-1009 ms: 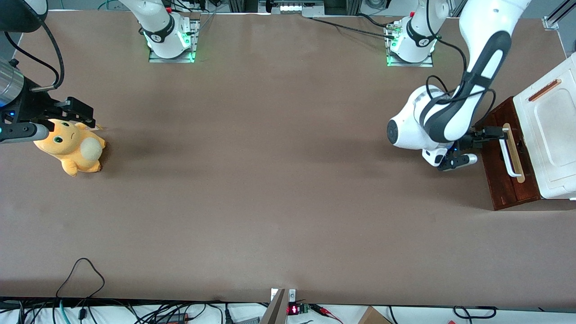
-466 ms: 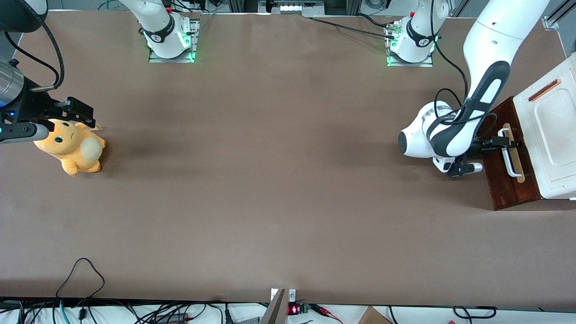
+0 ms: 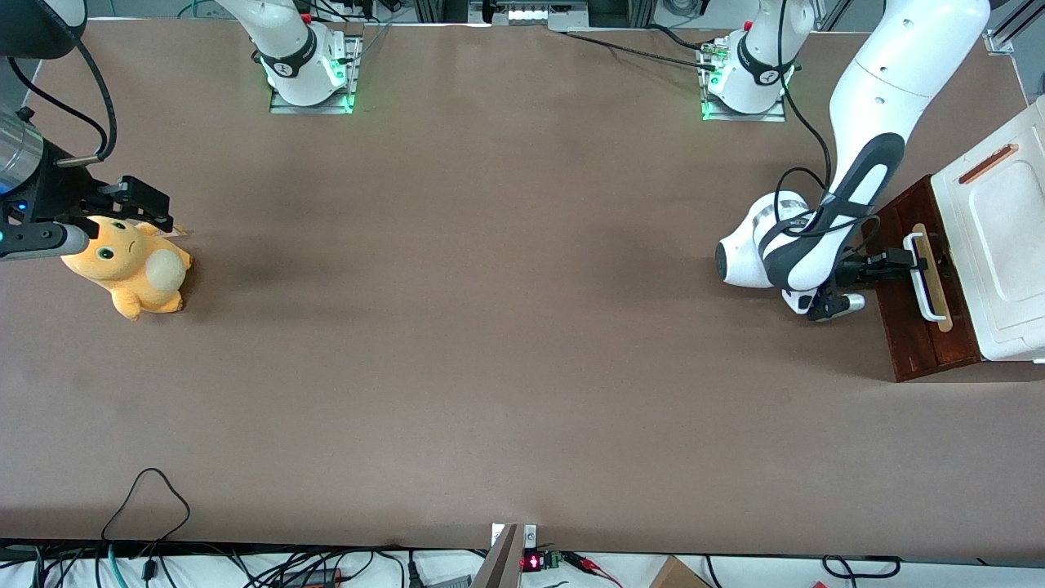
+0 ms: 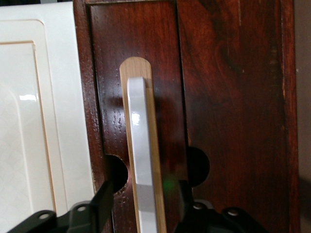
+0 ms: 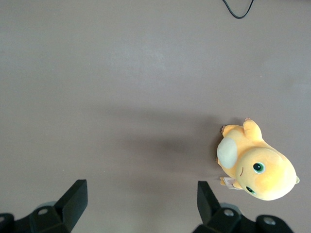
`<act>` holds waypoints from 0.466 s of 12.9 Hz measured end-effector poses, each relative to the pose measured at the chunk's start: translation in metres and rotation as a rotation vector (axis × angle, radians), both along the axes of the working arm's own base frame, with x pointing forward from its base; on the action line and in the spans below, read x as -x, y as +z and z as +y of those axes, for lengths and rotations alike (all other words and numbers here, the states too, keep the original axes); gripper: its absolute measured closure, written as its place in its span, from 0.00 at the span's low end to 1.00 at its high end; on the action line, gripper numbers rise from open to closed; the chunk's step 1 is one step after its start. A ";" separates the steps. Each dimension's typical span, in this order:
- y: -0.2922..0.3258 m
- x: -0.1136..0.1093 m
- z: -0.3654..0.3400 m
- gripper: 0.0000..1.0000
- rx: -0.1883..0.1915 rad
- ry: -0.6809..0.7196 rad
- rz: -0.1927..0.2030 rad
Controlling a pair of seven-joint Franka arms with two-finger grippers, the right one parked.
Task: Open lower drawer with left arm only
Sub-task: 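Close the left gripper around the white bar handle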
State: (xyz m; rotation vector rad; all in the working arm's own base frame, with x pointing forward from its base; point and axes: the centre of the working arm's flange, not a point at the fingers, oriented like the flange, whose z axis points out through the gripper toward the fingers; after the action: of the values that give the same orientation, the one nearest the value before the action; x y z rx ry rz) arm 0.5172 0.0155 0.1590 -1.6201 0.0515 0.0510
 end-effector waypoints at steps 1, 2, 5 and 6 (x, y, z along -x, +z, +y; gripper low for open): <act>0.000 0.000 0.001 0.45 -0.003 0.000 -0.001; -0.001 0.000 0.003 0.45 -0.006 0.002 0.000; -0.003 0.000 0.015 0.48 -0.023 0.012 0.002; -0.003 0.001 0.016 0.48 -0.027 0.014 0.000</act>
State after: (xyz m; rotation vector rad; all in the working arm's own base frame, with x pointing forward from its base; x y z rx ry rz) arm 0.5165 0.0320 0.1557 -1.5937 0.0399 0.0624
